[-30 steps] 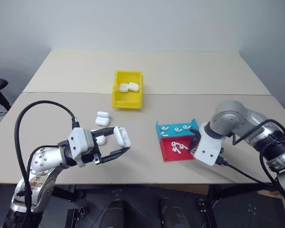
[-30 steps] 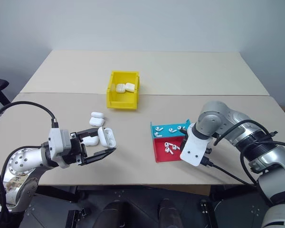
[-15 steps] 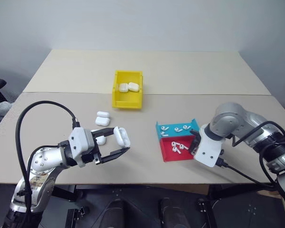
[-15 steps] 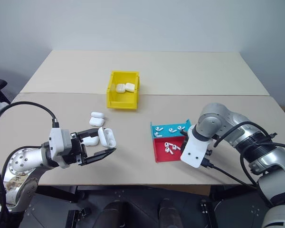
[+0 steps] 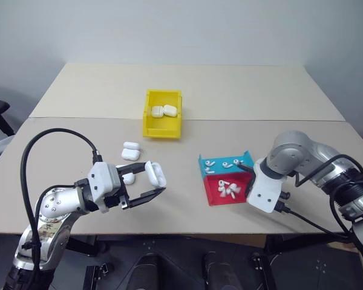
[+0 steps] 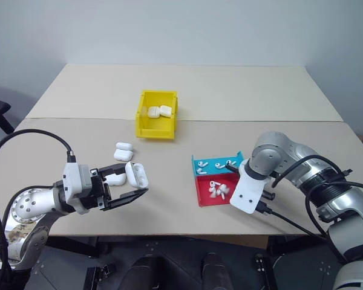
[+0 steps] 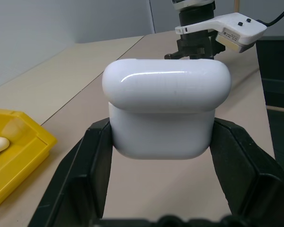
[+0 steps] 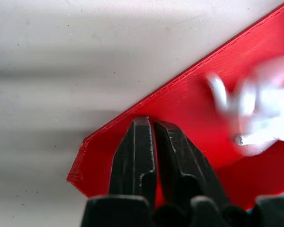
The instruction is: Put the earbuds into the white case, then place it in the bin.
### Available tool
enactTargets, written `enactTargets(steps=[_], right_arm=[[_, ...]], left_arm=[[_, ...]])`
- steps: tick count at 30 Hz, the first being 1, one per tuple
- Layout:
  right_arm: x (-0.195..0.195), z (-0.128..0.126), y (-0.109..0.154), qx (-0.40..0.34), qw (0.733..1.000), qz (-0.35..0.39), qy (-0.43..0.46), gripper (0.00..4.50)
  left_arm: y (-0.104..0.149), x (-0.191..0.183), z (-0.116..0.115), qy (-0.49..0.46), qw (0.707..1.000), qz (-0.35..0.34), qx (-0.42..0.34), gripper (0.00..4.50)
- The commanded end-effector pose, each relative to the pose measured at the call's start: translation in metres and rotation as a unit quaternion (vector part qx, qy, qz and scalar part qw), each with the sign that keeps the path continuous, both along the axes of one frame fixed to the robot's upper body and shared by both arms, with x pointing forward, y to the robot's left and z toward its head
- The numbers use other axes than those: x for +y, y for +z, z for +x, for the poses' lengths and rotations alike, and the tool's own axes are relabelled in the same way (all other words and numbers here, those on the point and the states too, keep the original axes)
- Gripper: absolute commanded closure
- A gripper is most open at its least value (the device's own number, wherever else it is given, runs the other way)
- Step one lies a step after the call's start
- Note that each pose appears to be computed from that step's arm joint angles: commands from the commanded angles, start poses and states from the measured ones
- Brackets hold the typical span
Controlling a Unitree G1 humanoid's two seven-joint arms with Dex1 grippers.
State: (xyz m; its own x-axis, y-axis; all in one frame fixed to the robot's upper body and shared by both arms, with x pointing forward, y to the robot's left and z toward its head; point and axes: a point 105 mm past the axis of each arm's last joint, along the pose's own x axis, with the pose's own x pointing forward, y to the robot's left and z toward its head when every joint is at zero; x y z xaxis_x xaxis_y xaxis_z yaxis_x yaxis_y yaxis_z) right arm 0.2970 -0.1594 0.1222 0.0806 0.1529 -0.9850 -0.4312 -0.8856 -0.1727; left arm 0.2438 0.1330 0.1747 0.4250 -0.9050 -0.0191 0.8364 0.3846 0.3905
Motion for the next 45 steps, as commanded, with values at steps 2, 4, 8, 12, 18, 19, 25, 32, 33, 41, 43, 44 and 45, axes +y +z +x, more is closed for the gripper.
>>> enactTargets(steps=[2, 4, 8, 12, 18, 19, 25, 32, 33, 41, 43, 44, 45], right_arm=[[-0.001, 0.001, 0.009, -0.014, 1.0, -0.006, 0.01, 3.93], [0.0, -0.001, 0.013, -0.014, 1.0, 0.0, 0.011, 3.93], [0.006, -0.004, 0.023, -0.018, 1.0, 0.023, 0.008, 3.93], [0.008, -0.004, 0.032, -0.024, 0.999, 0.041, -0.006, 3.93], [0.015, -0.011, 0.054, 0.009, 0.987, 0.121, -0.103, 3.93], [0.015, -0.014, 0.056, 0.019, 0.984, 0.127, -0.125, 3.93], [0.016, -0.034, 0.06, 0.082, 0.943, 0.202, -0.252, 3.93], [0.011, -0.043, 0.052, 0.07, 0.876, 0.241, -0.411, 3.58], [0.01, -0.041, 0.05, 0.065, 0.866, 0.245, -0.431, 3.38], [0.013, -0.046, 0.031, 0.054, 0.831, 0.24, -0.499, 3.1], [0.014, -0.047, 0.03, 0.058, 0.824, 0.242, -0.509, 2.92], [0.015, -0.048, 0.028, 0.063, 0.819, 0.243, -0.516, 2.73], [0.016, -0.049, 0.027, 0.067, 0.816, 0.243, -0.521, 2.53]], left_arm=[[0.009, -0.005, -0.005, -0.01, 1.0, 0.003, -0.019, 1.72], [0.01, -0.005, -0.006, -0.011, 1.0, 0.001, -0.018, 1.72], [0.01, -0.004, -0.005, -0.007, 1.0, -0.002, -0.019, 1.72], [0.009, -0.004, -0.004, -0.007, 1.0, -0.001, -0.019, 1.72], [0.008, -0.006, -0.005, -0.01, 1.0, 0.001, -0.017, 1.72], [0.007, -0.006, -0.005, -0.011, 1.0, 0.002, -0.016, 1.72], [0.006, -0.007, -0.008, -0.009, 1.0, -0.001, -0.012, 1.72], [0.0, -0.012, -0.009, -0.011, 1.0, -0.009, -0.001, 1.72], [-0.001, -0.013, -0.009, -0.012, 1.0, -0.01, 0.001, 1.72], [-0.003, -0.019, -0.008, -0.021, 1.0, -0.014, 0.006, 1.72], [-0.004, -0.018, -0.008, -0.021, 1.0, -0.013, 0.007, 1.72], [-0.004, -0.017, -0.008, -0.019, 1.0, -0.013, 0.007, 1.72], [-0.004, -0.017, -0.008, -0.016, 1.0, -0.013, 0.008, 1.72]])
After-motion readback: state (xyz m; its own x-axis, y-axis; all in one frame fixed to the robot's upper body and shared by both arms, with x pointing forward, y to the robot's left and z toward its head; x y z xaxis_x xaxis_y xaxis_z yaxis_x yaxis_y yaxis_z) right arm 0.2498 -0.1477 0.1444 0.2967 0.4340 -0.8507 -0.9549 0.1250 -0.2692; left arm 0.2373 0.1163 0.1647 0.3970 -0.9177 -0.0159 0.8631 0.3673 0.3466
